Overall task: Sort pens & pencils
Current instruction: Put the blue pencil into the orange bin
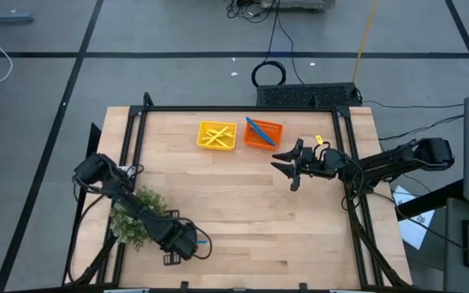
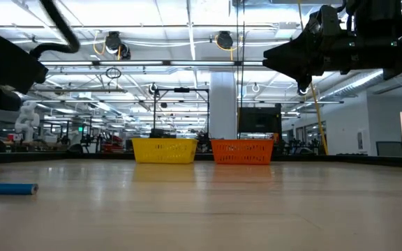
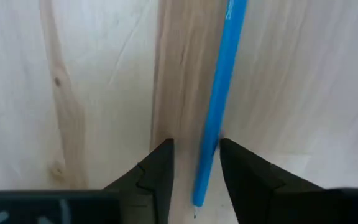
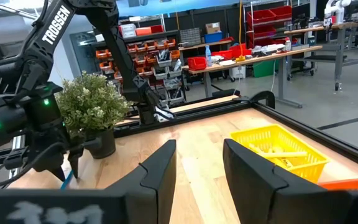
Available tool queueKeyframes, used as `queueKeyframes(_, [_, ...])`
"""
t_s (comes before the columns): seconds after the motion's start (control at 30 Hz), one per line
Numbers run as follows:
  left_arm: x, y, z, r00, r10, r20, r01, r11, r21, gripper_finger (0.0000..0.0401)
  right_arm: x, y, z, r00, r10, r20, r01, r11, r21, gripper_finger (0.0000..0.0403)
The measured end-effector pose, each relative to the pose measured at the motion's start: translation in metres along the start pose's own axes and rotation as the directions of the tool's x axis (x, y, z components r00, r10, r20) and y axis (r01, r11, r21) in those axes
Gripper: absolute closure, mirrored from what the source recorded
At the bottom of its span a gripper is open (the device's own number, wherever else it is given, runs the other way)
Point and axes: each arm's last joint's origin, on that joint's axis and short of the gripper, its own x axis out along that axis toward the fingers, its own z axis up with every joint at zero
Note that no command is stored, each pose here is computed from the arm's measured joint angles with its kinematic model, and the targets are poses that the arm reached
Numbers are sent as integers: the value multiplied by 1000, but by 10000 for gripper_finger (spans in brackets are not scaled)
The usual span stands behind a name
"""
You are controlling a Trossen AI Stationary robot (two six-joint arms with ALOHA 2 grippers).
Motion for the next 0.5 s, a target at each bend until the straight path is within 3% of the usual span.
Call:
queueKeyframes(0.37, [-4,13,26,991,-17,132,17,1000,3,383,0,0,0,1000,-1,-4,1,1000,-1,282])
queueKeyframes(0.5, [-8,22,43,975,-43,219,40,999,20,391,0,0,0,1000,-1,-5,1,1000,-1,282])
